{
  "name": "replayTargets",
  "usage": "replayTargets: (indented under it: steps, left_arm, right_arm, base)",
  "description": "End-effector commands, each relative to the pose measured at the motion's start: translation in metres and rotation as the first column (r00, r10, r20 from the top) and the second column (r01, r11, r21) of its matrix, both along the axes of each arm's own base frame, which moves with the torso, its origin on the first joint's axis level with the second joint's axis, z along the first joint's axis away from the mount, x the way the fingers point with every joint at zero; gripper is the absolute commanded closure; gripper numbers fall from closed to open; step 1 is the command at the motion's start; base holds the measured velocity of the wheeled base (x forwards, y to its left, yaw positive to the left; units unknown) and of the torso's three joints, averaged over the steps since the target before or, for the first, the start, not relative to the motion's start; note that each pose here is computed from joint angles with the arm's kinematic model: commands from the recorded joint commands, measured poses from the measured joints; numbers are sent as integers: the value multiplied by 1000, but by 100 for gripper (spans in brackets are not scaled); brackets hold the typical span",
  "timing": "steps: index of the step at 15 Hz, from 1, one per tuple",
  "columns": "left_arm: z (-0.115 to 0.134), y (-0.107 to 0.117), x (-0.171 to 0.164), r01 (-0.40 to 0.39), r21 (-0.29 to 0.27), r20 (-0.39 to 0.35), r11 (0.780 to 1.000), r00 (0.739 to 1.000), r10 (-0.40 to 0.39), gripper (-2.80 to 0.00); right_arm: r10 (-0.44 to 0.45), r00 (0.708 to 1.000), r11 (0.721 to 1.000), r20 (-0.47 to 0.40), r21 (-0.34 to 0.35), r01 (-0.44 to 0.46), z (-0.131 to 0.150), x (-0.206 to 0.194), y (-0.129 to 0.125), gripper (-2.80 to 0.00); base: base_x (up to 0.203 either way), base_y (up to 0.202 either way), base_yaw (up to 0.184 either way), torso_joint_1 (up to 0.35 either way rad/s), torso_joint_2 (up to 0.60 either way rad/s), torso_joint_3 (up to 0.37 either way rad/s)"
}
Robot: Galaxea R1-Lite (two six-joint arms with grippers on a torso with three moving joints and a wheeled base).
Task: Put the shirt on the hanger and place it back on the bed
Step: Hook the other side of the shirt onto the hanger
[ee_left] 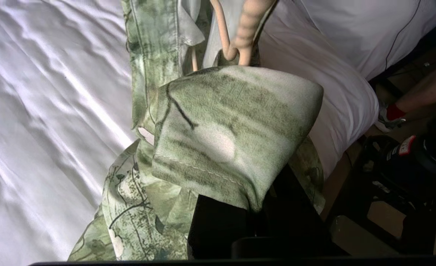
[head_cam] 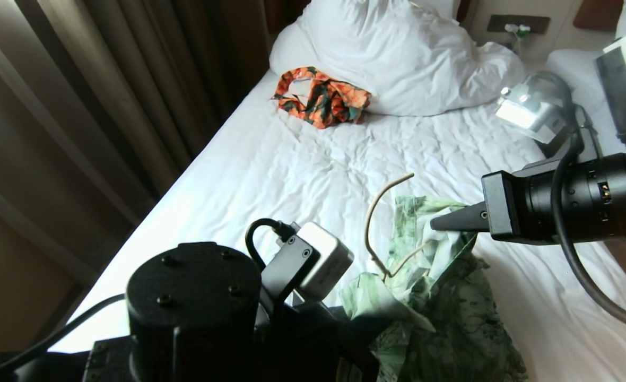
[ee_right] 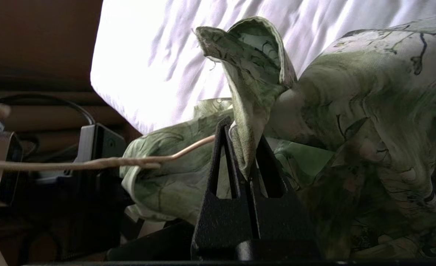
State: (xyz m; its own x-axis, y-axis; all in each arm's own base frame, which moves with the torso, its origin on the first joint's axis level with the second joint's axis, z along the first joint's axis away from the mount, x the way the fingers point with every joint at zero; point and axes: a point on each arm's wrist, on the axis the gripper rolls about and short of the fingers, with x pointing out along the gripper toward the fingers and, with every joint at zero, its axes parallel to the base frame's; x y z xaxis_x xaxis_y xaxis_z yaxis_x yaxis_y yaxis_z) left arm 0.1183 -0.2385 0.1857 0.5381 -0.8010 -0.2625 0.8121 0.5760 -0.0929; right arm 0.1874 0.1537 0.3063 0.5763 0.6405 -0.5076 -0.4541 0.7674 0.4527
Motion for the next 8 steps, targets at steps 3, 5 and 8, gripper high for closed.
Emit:
replayTargets:
  steps: [3, 5, 8]
  left_arm:
    - [7, -15, 9, -4, -26, 11, 1000, 1000, 4, 0]
    - [7, -23, 13, -7, -31, 11, 999, 1000, 7, 0]
    - [17, -31, 21, -33, -69, 24, 997, 999, 35, 0]
  right_arm:
    - [86, 995, 996, 50, 17, -87, 11, -25, 2, 0]
    - [100, 993, 995, 60, 12, -101, 13, -31, -2, 0]
    - [132, 990, 991, 53, 9, -132, 15, -44, -7, 0]
  base:
    - [0, 0, 0, 0, 0, 0]
    - [0, 0, 0, 0, 0, 0]
    - [0, 0, 0, 0, 0, 0]
